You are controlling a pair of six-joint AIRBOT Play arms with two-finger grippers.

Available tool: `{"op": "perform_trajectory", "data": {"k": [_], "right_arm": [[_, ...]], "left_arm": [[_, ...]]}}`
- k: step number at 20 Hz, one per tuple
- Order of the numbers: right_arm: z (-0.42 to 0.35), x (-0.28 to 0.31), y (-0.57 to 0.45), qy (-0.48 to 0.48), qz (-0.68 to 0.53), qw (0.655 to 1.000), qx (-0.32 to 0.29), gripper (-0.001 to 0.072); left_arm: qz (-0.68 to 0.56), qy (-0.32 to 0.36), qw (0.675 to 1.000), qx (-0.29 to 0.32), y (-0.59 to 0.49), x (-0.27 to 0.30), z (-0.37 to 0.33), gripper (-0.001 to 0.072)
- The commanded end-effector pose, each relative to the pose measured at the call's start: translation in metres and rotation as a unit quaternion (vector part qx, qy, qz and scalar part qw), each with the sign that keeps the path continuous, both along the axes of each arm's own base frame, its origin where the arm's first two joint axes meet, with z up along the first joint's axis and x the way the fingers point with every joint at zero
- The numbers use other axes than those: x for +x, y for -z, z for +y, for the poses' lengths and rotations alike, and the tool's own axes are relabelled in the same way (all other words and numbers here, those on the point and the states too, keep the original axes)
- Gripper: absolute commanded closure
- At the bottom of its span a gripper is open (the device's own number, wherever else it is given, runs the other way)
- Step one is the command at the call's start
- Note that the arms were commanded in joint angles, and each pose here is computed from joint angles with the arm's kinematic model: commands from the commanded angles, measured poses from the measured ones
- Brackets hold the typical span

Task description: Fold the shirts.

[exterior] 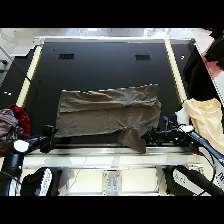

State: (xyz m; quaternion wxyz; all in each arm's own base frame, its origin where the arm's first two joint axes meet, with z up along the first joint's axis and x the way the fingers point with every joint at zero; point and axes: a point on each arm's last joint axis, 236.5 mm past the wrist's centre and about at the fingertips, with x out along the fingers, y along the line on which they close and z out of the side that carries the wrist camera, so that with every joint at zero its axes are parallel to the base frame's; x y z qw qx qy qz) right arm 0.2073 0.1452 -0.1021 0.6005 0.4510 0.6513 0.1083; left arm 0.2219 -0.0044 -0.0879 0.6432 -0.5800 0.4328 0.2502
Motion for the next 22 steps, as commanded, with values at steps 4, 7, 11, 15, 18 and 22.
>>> {"op": "perform_trajectory", "data": {"k": [4, 7, 11, 15, 18, 22], "right_arm": [[0.003, -0.003, -0.003, -0.009, 0.001, 1.0, 0.009, 0.0697], [0.003, -0.003, -0.004, -0.009, 0.0, 1.0, 0.009, 0.0697], [0.004, 0.003, -0.01, -0.027, -0.041, 0.999, 0.005, 0.0698], [0.0, 0.022, -0.04, -0.032, -0.116, 0.993, -0.012, 0.0699], [0.0, 0.026, -0.079, -0.067, -0.181, 0.981, -0.025, 0.0698], [-0.009, 0.008, -0.111, -0.092, -0.199, 0.973, -0.065, 0.0698]], "left_arm": [[0.003, -0.001, 1.0, -0.009, 0.015, 0.005, -0.001, 0.0123], [0.01, 0.012, 1.0, 0.002, 0.025, 0.006, 0.002, 0.0165], [-0.01, 0.019, 1.0, -0.001, 0.027, 0.018, 0.001, 0.0368], [-0.048, 0.048, 0.998, 0.014, 0.016, 0.032, 0.0, 0.07], [-0.104, 0.125, 0.985, 0.054, -0.023, 0.048, -0.005, 0.0701], [-0.173, 0.223, 0.948, 0.144, -0.094, 0.05, -0.008, 0.0701]]}}
